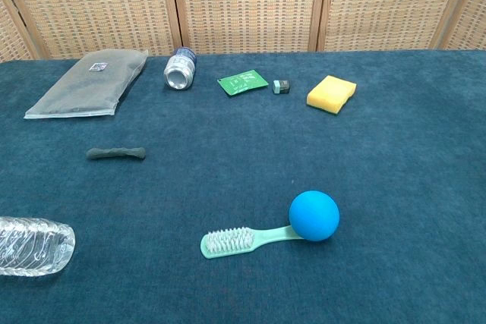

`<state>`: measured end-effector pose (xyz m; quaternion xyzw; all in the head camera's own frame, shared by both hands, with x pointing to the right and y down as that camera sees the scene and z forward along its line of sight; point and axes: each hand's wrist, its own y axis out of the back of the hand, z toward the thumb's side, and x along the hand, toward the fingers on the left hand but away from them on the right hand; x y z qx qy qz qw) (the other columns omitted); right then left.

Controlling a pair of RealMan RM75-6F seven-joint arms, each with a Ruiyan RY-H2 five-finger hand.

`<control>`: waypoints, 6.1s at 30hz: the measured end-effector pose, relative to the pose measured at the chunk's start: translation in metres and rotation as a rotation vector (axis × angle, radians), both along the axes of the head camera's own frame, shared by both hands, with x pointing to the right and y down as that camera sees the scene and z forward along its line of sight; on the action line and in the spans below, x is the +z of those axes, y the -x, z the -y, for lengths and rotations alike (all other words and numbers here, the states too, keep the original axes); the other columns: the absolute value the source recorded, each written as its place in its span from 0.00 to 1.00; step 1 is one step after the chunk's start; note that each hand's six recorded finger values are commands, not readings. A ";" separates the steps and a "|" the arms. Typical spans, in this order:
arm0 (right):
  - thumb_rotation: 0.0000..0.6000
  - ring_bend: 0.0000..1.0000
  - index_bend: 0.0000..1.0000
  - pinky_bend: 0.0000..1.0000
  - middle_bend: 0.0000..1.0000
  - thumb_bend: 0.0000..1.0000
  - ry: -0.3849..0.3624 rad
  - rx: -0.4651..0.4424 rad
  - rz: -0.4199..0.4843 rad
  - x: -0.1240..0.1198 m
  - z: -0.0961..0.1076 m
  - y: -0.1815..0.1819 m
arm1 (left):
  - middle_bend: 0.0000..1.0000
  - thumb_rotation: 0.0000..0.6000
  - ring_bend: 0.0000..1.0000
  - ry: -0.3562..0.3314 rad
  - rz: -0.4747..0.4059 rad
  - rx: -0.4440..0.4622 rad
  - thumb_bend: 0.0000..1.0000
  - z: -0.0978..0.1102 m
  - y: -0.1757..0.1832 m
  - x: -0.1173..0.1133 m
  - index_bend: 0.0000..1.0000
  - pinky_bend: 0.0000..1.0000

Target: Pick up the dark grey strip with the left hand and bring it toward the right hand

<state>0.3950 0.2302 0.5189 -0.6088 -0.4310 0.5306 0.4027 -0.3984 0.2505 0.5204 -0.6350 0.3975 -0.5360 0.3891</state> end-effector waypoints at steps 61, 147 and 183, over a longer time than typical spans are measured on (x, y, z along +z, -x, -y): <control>1.00 0.00 0.00 0.00 0.00 0.00 0.101 0.018 -0.022 0.030 0.006 -0.002 | 0.00 1.00 0.00 0.311 0.021 -0.094 0.35 0.137 -0.079 0.236 0.48 0.00; 1.00 0.00 0.25 0.00 0.00 0.00 0.050 -0.251 0.223 0.010 0.093 0.066 | 0.00 1.00 0.00 0.462 -1.077 -0.051 0.46 0.128 -0.237 0.138 0.75 0.00; 1.00 0.00 0.48 0.00 0.00 0.37 0.369 -0.224 0.505 0.034 0.142 0.198 | 0.00 1.00 0.00 0.522 -1.070 -0.033 0.46 0.135 -0.346 0.140 0.75 0.00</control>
